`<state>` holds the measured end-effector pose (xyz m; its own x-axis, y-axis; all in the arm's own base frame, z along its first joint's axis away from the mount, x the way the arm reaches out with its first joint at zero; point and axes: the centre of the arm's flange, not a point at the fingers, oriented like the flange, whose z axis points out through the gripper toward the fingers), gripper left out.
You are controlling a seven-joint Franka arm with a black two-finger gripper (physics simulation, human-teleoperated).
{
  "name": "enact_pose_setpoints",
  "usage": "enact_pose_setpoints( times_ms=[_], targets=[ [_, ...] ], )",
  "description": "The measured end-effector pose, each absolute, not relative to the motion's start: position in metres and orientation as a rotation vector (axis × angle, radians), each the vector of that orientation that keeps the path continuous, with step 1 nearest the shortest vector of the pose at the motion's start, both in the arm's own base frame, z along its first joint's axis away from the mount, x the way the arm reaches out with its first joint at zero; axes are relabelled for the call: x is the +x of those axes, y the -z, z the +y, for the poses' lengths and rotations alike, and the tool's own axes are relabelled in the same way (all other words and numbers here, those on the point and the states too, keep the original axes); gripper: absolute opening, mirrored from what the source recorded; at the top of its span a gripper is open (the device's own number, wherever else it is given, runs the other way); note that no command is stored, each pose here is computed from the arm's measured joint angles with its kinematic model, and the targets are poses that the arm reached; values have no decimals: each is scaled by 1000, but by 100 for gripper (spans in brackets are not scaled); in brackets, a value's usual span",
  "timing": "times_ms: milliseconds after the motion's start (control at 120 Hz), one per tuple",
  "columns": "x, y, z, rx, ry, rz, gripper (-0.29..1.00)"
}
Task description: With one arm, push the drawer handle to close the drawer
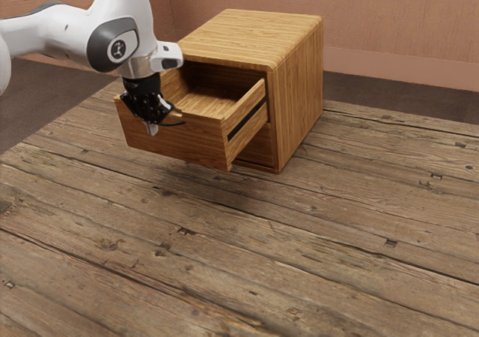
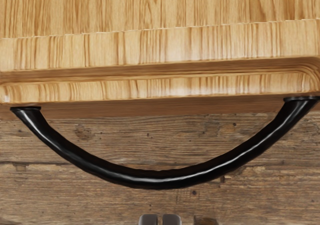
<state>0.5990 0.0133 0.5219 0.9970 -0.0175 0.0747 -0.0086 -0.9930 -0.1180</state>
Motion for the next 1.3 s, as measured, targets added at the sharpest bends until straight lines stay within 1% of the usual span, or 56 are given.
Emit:
enact_pose_setpoints(
  times_ms=[517, 950, 1300],
  targets=[
    [626, -519, 17, -3021, 92, 63, -8],
    [669, -516, 8, -3023, 66, 99, -8],
    [693, -522, 11, -3023, 51, 98, -8]
  ],
)
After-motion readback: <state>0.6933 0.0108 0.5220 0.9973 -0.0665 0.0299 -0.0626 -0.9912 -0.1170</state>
